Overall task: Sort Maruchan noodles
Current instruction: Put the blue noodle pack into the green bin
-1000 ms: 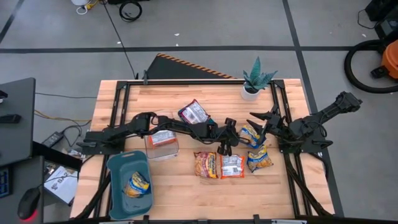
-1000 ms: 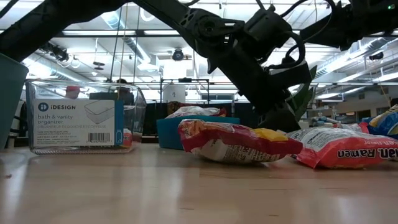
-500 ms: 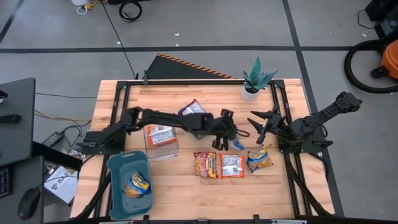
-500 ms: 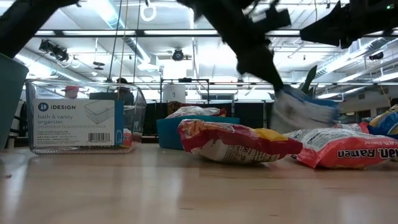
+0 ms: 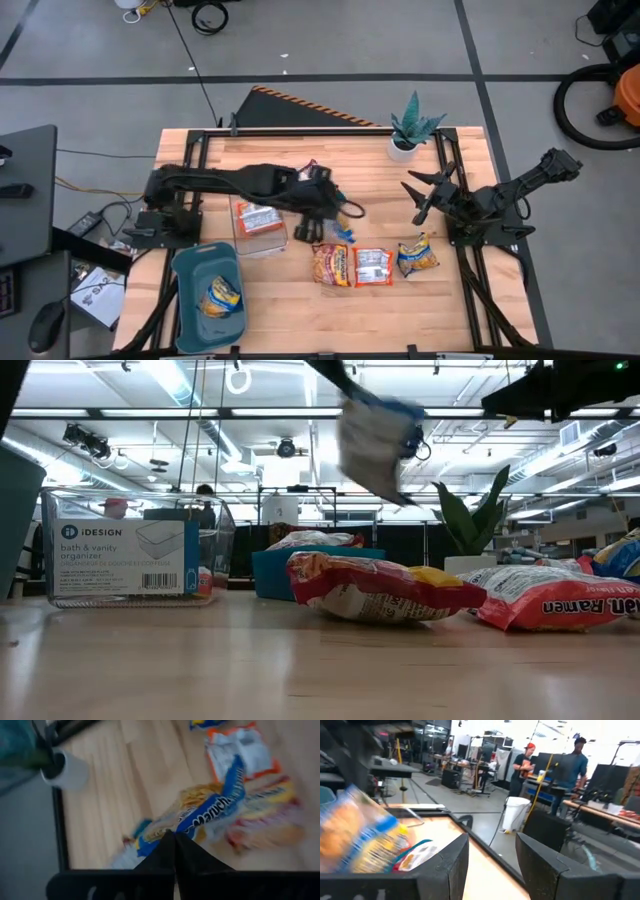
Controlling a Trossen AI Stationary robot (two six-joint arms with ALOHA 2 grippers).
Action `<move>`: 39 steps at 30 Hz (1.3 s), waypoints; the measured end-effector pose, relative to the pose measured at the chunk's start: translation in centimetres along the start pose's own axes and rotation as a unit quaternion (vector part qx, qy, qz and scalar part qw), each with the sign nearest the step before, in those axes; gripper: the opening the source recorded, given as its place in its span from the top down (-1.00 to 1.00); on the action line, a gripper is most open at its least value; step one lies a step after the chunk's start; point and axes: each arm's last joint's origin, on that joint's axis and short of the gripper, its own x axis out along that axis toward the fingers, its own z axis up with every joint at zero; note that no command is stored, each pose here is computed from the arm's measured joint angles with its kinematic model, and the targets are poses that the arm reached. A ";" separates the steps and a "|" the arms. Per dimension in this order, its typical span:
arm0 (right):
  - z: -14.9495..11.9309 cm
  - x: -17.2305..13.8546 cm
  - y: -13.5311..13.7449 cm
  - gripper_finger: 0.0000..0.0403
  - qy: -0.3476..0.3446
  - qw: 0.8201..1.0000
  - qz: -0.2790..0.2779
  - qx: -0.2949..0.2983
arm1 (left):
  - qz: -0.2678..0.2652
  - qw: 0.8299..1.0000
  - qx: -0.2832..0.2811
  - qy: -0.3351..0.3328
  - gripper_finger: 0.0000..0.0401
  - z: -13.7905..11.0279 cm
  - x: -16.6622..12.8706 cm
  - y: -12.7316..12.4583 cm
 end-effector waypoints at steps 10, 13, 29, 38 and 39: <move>0.5 0.7 -0.7 0.16 -0.021 0.999 -0.021 -0.024 | -0.059 0.984 -0.129 0.110 1.00 -3.0 -7.8 -5.1; 0.6 1.0 -0.9 0.16 -0.032 0.999 -0.013 -0.025 | -0.062 0.973 -0.166 0.150 1.00 -3.9 -9.6 -7.0; 0.3 2.6 -1.6 0.16 -0.052 0.999 0.007 -0.013 | -0.122 0.907 -0.381 0.129 1.00 -6.1 -18.2 -14.8; 0.1 3.0 -1.6 0.16 -0.053 0.998 0.019 -0.004 | -0.141 0.837 -0.502 0.163 1.00 -9.0 -21.3 -17.3; 0.1 3.0 -1.6 0.16 -0.054 0.998 0.021 -0.004 | -0.134 0.836 -0.503 0.171 1.00 -9.5 -21.1 -17.6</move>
